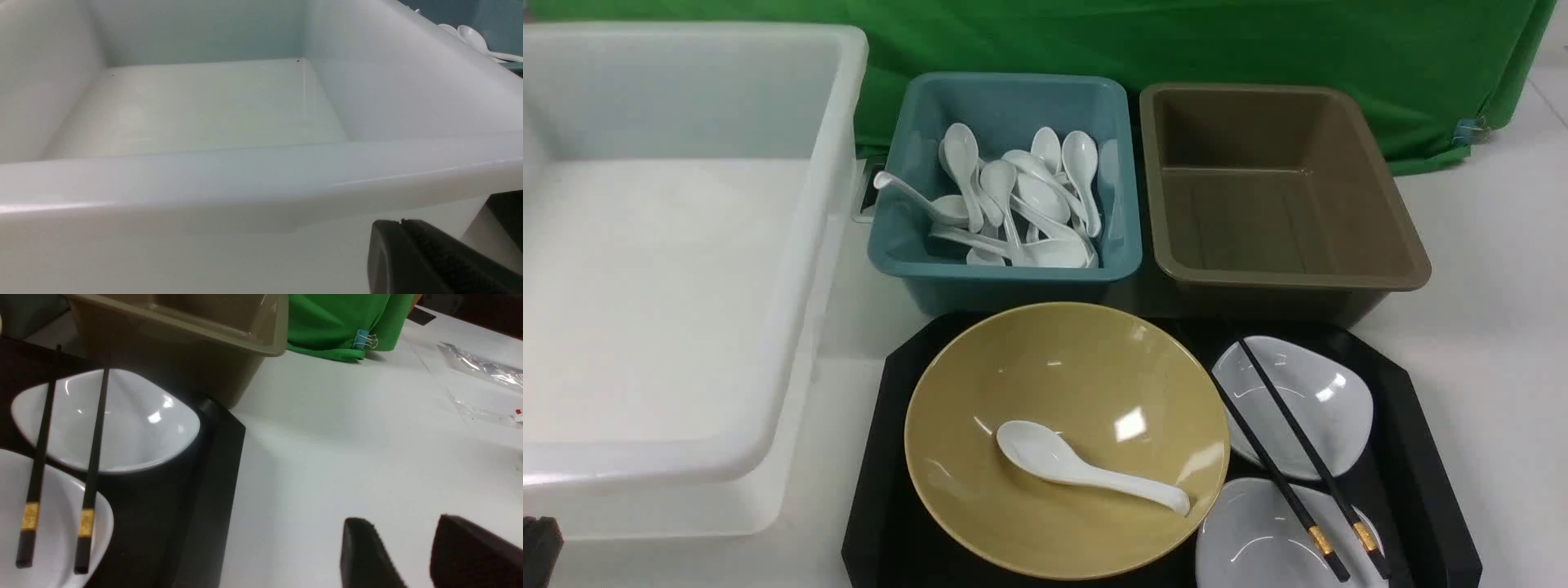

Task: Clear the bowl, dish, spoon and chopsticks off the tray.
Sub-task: Use the right arm to grab the chopsticks

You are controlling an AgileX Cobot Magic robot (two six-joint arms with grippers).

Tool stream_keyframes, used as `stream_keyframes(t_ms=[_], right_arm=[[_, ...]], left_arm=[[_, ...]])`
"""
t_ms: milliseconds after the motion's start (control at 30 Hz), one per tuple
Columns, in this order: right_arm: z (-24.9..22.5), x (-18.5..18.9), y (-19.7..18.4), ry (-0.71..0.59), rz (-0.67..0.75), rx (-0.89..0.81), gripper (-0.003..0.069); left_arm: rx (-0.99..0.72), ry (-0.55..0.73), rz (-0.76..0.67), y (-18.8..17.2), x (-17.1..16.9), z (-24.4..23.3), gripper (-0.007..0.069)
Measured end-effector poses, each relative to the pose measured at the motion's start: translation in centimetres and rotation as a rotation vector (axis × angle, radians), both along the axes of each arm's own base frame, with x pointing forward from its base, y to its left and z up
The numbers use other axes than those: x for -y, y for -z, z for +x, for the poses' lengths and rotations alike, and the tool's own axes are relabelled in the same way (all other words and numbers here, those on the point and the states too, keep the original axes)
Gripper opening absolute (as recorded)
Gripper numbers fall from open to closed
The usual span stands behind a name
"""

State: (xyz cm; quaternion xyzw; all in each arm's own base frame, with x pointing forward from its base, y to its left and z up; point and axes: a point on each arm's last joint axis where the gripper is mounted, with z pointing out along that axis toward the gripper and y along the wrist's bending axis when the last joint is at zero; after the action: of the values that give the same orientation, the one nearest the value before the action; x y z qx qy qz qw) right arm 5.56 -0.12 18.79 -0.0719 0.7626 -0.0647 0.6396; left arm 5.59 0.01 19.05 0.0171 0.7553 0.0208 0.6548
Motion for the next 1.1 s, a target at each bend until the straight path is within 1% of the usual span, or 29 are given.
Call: stream_keyframes(t_ms=[367, 433, 467, 500, 533, 567, 600, 633, 667, 700, 733, 767, 833, 867, 900, 967, 1033, 1067, 1100], right_arm=[[0.0, 0.0, 0.0, 0.000, 0.000, 0.000, 0.0243], [0.0, 0.0, 0.0, 0.000, 0.000, 0.000, 0.0243], [0.0, 0.0, 0.0, 0.000, 0.000, 0.000, 0.0243], [0.0, 0.0, 0.0, 0.000, 0.000, 0.000, 0.0243], [0.0, 0.0, 0.0, 0.000, 0.000, 0.000, 0.0243], [0.0, 0.0, 0.0, 0.000, 0.000, 0.000, 0.0243], [0.0, 0.0, 0.0, 0.000, 0.000, 0.000, 0.0243], [0.0, 0.0, 0.0, 0.000, 0.000, 0.000, 0.0243], [0.0, 0.0, 0.0, 0.000, 0.000, 0.001, 0.0243], [0.0, 0.0, 0.0, 0.000, 0.000, 0.003, 0.0243], [0.0, 0.0, -0.1, -0.001, 0.000, 0.007, 0.0243], [0.0, 0.0, -0.1, -0.001, 0.000, 0.009, 0.0243], [0.0, 0.0, -0.2, -0.002, 0.011, 0.025, 0.0243], [0.1, -0.1, -0.4, -0.003, 0.038, 0.050, 0.0243], [0.1, -0.1, -0.6, -0.004, 0.060, 0.065, 0.0243], [0.1, -0.2, -1.8, -0.007, 0.270, 0.198, 0.0243], [0.0, -0.1, -3.2, -0.017, 0.511, 0.343, 0.0243], [-0.1, -0.1, -3.7, -0.029, 0.605, 0.403, 0.0243], [-0.2, 0.0, -4.1, -0.041, 0.669, 0.447, 0.0243]], left_arm=[[0.018, -0.002, 0.000, -0.2, 0.0, 0.0, 0.0018], [0.095, -0.007, -0.107, -0.9, 0.0, 0.1, 0.0018], [0.103, -0.008, -0.123, -0.9, 0.0, 0.1, 0.0018], [0.174, -0.016, -0.273, -1.6, 0.0, 0.1, 0.0018], [0.219, -0.023, -0.382, -2.0, -0.1, 0.1, 0.0018], [0.225, -0.025, -0.417, -2.0, -0.1, 0.1, 0.0018], [0.301, -0.039, -0.564, -2.6, -0.4, 0.0, 0.0018], [0.341, -0.047, -0.620, -3.0, -0.6, -0.1, 0.0018], [0.357, -0.049, -0.636, -3.1, -0.6, -0.1, 0.0018], [0.420, -0.058, -0.719, -3.6, -0.9, -0.3, 0.0018], [0.466, -0.062, -0.763, -3.9, -1.1, -0.4, 0.0018], [0.560, -0.062, -0.828, -4.6, -1.5, -0.7, 0.0018], [0.668, -0.050, -0.872, -5.3, -1.8, -1.1, 0.0018], [0.732, -0.029, -0.898, -5.9, -1.9, -1.4, 0.0018], [0.754, -0.016, -0.909, -6.3, -1.9, -1.5, 0.0018], [0.806, 0.087, -0.948, -9.2, -1.4, -2.4, 0.0018], [0.748, 0.157, -0.911, -13.0, -0.6, -3.0, 0.0018], [0.709, 0.165, -0.879, -14.4, -0.3, -3.1, 0.0018], [0.677, 0.164, -0.854, -16.3, -0.1, -3.3, 0.0018]])
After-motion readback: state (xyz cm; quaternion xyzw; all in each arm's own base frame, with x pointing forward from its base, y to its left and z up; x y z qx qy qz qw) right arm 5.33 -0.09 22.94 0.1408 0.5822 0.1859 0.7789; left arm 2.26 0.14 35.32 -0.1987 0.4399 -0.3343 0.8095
